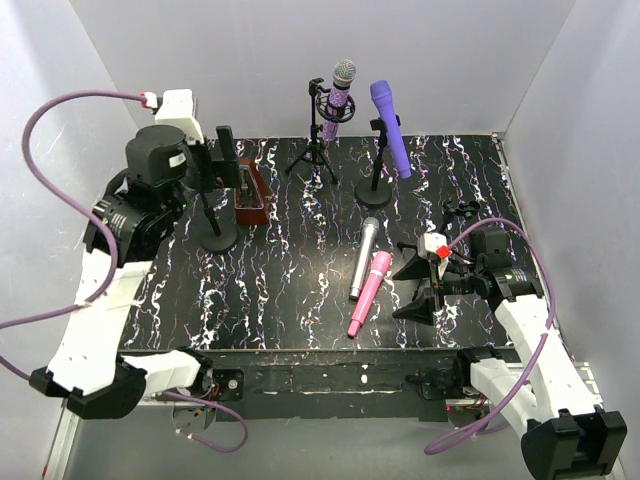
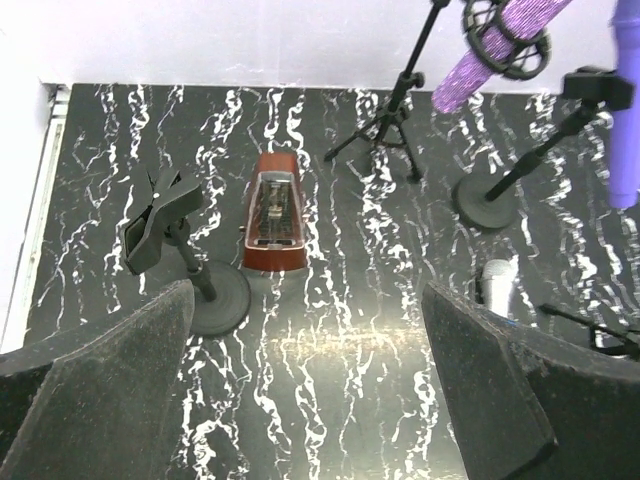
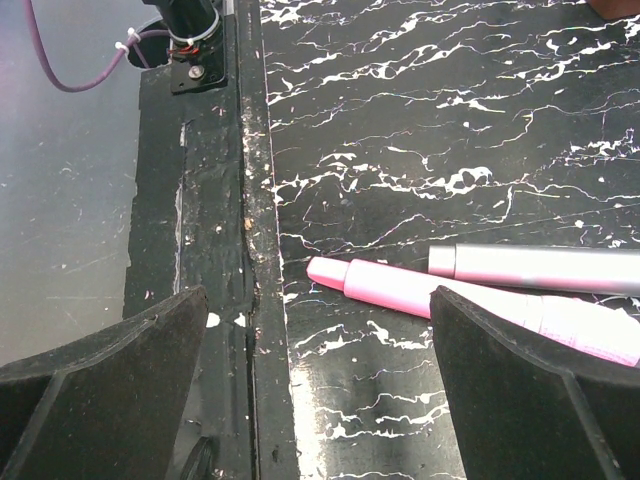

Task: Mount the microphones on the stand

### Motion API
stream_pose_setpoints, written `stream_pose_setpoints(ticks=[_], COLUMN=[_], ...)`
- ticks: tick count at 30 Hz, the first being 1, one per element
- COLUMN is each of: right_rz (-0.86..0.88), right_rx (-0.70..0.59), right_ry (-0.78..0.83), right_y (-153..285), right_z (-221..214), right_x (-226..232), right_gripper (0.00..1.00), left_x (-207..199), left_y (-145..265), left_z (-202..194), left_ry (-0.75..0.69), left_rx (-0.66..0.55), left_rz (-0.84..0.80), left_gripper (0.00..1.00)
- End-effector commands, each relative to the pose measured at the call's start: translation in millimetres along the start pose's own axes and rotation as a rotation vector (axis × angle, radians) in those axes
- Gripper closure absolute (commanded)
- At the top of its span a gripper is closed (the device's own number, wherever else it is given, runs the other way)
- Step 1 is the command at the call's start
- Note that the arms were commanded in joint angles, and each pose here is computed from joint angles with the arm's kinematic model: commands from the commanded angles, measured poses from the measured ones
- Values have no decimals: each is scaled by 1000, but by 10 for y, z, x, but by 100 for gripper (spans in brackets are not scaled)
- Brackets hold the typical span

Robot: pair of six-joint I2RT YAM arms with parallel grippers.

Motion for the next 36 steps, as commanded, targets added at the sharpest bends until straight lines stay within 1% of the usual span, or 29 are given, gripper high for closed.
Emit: stream_pose_setpoints(ticks=[1, 5, 9, 13, 15, 19, 25, 28, 33, 36], right_rz=[1, 5, 2, 4, 12, 11, 12, 12, 10, 10], right_rx=[-8, -9, -8, -5, -6, -3, 0, 2, 4, 4], right_ry=[40, 40, 40, 34, 29, 23, 21, 13, 9, 7], right_y=[23, 22, 24, 21, 16, 14, 9, 7, 5, 5], right_z=[41, 36, 37, 29, 33, 23, 22, 14, 11, 10], right_x=[45, 51, 45, 38, 37, 25, 14, 6, -7, -9], right_gripper=[2, 2, 2, 2, 2, 2, 2, 2, 2, 2], left_x=[22, 62, 200, 427, 595, 856, 927, 892, 832, 813], left_y=[-220, -381, -448, -496, -600, -809, -1120, -1185, -1213, -1207], left_z=[-167, -192, -291, -355, -398, -476, -587, -669, -790, -848], left_ry=[-73, -77, -128, -180, -162, -77, -35, -26, -24, -27], left_rx=[85, 102, 135, 158, 171, 188, 238, 268, 302, 328], left_rz=[60, 96, 202, 319, 356, 351, 292, 255, 202, 184], left_gripper=[2, 2, 2, 2, 2, 5, 17, 23, 40, 41])
Point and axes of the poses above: each gripper's point midway between its finger pads, its own y axis back along the fingers, its own x axis along the line the jaws close on, z = x × y, the point moved 8 cm from there along y, back along the fingers, and after that the axes turned 13 degrees about -y, right-handed, at the moved point
